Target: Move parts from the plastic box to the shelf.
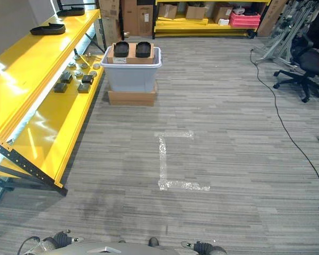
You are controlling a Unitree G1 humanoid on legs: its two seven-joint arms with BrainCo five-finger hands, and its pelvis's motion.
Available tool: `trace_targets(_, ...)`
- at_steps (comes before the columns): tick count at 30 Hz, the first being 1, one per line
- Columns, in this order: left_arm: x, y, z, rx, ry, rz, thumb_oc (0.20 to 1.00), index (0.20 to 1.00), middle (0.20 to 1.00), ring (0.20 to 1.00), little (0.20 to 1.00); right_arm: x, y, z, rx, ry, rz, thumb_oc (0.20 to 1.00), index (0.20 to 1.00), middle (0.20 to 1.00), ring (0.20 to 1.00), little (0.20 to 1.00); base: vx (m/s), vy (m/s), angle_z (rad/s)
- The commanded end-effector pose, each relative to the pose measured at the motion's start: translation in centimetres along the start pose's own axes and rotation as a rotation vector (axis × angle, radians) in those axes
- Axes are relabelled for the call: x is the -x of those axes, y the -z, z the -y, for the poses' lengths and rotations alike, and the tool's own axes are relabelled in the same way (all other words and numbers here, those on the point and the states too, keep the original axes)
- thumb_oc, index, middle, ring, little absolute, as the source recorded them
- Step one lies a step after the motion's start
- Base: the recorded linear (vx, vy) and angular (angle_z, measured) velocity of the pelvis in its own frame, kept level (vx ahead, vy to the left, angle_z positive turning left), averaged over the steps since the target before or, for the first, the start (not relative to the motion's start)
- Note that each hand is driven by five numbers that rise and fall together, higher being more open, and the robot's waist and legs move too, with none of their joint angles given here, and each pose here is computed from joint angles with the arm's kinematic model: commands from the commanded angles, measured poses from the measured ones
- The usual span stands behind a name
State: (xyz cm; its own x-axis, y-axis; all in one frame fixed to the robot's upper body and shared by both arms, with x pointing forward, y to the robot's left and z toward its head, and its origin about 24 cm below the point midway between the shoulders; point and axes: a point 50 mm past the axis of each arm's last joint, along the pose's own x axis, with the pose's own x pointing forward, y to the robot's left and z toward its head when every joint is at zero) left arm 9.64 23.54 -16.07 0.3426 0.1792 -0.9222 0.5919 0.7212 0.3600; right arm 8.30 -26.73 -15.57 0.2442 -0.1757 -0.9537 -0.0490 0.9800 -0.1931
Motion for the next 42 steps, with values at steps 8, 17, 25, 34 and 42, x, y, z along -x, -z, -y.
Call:
trace_targets(8, -0.1, 0.3, -1.2, -0.069, -0.055, -0.032, 1.0, 1.0, 1.0, 1.0, 1.0, 0.0, 1.1, -0.2, 0.066, 0.034, -0.061, 1.0, 1.0, 1.0, 1.0, 1.0, 0.0, 0.0, 0.0)
trace_targets(17, 0.0, 0.8, 0.2, 0.121, 0.028, -0.079, 1.0, 1.0, 1.0, 1.0, 1.0, 0.3, 2.6, 0.4, 0.031, 0.042, -0.135, 1.0, 1.0, 1.0, 1.0, 1.0, 0.02, 0.008, 0.01)
trace_targets(25, 0.0, 1.0, 0.2, 0.172, 0.051, -0.078, 1.0, 1.0, 1.0, 1.0, 1.0, 0.3, 2.8, 0.3, 0.011, 0.03, -0.14, 1.0, 1.0, 1.0, 1.0, 1.0, 0.01, 0.047, 0.07)
trace_targets(34, -0.1, 0.3, -0.1, 0.127, 0.08, -0.075, 1.0, 1.0, 1.0, 1.0, 1.0, -0.1, -0.6, -0.4, 0.062, -0.002, -0.041, 1.0, 1.0, 1.0, 1.0, 1.0, 0.0, 0.111, -0.03)
trace_targets(42, -0.2, -0.7, -0.3, 0.137, 0.087, -0.05, 1.0, 1.0, 1.0, 1.0, 1.0, 0.0, 1.7, -0.9, 0.091, -0.012, -0.113, 1.0, 1.0, 1.0, 1.0, 1.0, 0.22, -0.059, -0.08)
